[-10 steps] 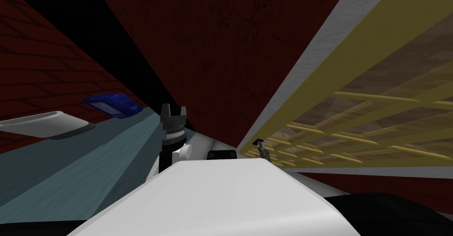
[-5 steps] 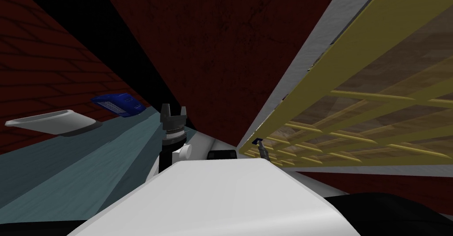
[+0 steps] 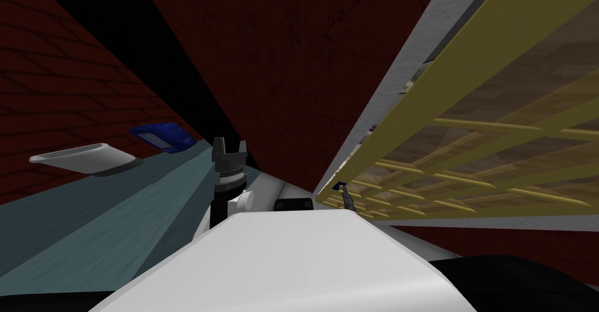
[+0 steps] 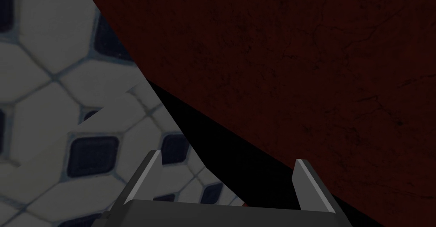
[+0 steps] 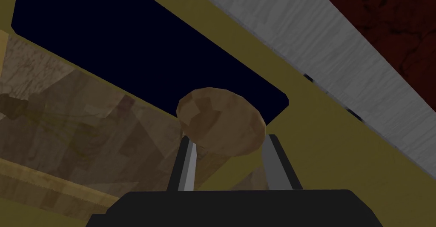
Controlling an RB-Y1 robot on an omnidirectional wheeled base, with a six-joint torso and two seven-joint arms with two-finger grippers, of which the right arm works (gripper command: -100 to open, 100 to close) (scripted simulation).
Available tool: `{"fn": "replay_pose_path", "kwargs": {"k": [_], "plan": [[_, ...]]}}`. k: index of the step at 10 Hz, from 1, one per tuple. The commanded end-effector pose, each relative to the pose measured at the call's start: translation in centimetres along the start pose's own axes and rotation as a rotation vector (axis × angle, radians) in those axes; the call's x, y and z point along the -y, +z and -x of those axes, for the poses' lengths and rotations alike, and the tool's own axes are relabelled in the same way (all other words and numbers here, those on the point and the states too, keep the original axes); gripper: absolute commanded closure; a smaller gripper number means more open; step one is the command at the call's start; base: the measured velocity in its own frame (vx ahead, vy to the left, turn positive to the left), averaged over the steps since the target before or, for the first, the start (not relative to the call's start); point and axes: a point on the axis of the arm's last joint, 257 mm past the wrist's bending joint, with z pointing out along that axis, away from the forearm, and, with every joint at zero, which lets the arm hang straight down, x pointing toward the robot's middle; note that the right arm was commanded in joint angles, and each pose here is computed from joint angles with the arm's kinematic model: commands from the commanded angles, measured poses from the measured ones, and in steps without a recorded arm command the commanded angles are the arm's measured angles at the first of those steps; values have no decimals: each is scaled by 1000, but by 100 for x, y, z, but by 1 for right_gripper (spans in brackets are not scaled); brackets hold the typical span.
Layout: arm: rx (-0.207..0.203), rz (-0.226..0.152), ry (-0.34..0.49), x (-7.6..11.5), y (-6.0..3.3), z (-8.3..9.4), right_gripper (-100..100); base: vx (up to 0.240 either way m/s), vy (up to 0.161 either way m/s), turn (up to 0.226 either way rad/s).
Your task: Pull the door open
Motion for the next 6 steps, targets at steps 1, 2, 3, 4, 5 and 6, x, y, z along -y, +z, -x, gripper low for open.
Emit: {"fn": "replay_pose_path", "kwargs": {"k": [1, 2, 3, 4, 5, 6], "plan": [[-6, 13, 77, -73, 15, -109, 100, -63, -16, 25], [-6, 13, 86, -73, 15, -109, 100, -45, -13, 19], [-3, 14, 134, -90, 29, -120, 100, -44, -10, 35], [-3, 14, 141, -90, 29, -120, 100, -39, -4, 27], [0, 15, 194, -106, 44, -132, 100, -55, -6, 21], [0, 15, 197, -106, 44, -132, 100, -43, -11, 22]]}}
